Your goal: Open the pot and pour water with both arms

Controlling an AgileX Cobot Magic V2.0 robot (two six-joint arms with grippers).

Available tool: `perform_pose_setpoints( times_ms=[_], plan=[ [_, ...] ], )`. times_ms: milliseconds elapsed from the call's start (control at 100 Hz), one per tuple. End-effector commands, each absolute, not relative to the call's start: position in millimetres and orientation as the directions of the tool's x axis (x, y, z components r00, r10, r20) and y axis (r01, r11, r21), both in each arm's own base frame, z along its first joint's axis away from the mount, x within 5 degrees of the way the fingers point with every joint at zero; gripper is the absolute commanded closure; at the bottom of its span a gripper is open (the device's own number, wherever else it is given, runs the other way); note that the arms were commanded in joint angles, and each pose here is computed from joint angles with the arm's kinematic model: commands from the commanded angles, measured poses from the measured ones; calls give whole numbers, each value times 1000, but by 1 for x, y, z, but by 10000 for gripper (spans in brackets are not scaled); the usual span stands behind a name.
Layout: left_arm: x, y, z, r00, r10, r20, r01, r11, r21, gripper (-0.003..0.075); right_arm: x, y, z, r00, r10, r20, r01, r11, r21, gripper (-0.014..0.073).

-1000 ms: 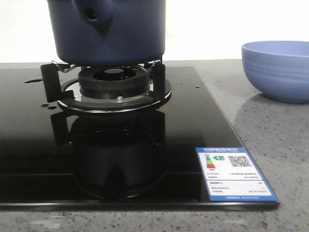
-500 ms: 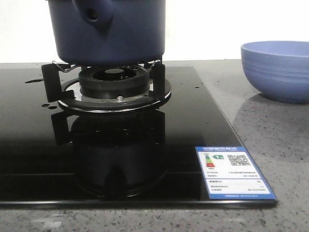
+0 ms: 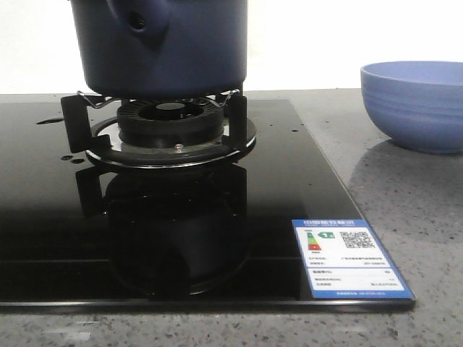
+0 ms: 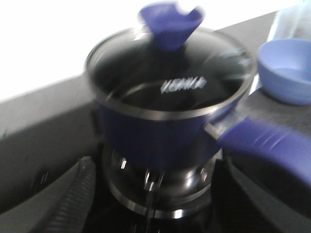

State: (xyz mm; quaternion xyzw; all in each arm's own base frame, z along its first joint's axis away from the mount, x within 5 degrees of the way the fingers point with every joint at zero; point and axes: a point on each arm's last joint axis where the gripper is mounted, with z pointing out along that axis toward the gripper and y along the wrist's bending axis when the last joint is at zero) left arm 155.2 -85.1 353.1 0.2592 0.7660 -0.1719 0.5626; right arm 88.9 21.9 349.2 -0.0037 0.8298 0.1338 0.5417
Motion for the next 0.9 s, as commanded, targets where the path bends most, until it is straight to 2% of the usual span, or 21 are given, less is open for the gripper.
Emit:
perform_pose_setpoints(
  times_ms=[0,50,170,300,390,460,690,890],
  plan=[
    [162,-95,387,-76,176,-981,620,779,91,249,92,22,365,-329,149,-932,-170,962,214,258],
    [166,-100,396,-36,172,-984,643,758,110,248,92,22,365,-329,148,-933,-169,962,212,222],
    [177,-111,409,16,143,-990,687,718,114,248,92,22,365,-327,148,-934,-170,962,212,215],
    [193,-113,415,30,99,-995,640,762,95,239,92,22,366,-322,144,-936,-169,964,206,215],
    [201,-112,413,23,101,-995,600,794,94,210,92,21,365,-319,132,-939,-165,967,192,215],
    [204,-115,409,7,109,-994,616,783,90,179,92,21,365,-318,129,-939,-164,968,188,215],
    [217,-129,391,5,212,-977,695,702,156,179,93,20,366,-310,109,-945,-157,974,164,215],
    [235,-134,392,36,155,-987,738,662,131,188,93,19,367,-298,107,-949,-158,974,160,215]
  ],
)
